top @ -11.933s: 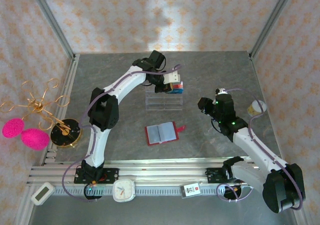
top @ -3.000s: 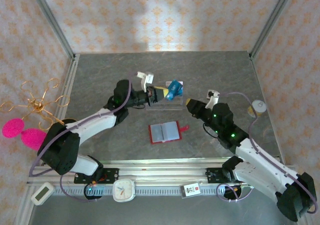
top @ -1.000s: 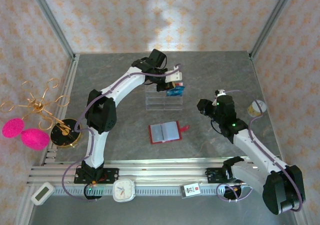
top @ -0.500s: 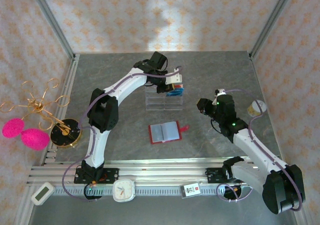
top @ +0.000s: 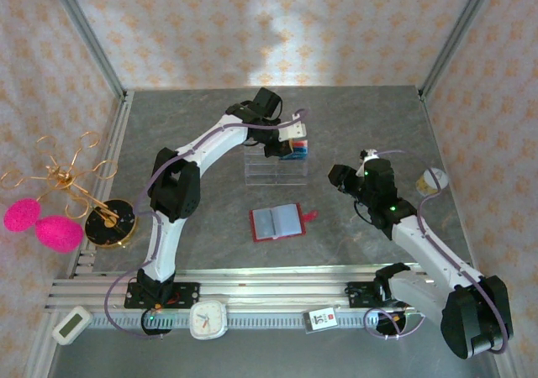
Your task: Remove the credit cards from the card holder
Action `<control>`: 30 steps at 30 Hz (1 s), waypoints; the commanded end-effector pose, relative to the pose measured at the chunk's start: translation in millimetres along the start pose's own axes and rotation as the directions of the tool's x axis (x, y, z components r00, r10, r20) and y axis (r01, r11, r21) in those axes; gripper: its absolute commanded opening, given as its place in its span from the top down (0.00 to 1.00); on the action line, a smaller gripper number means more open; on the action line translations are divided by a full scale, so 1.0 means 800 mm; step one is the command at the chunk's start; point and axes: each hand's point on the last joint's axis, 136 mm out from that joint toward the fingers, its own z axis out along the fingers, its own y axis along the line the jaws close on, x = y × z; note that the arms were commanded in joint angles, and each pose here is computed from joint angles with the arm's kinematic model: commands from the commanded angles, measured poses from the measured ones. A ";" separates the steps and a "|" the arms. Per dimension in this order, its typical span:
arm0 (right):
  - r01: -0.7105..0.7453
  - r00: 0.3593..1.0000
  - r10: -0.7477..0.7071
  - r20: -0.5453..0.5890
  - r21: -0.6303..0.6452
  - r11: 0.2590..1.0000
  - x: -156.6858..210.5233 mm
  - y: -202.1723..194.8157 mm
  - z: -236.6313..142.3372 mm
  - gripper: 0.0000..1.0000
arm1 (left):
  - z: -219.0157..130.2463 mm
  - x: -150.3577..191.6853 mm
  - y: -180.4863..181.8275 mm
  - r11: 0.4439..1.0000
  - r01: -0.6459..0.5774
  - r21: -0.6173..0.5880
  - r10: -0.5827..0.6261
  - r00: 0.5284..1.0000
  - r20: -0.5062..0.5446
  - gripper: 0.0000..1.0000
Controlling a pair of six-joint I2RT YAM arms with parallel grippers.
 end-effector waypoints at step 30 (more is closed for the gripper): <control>0.252 0.944 -0.218 -0.249 0.111 0.961 0.059 0.045 0.141 0.91 | -0.224 -0.033 -0.115 0.690 0.658 0.302 -0.583 0.257 0.771 0.58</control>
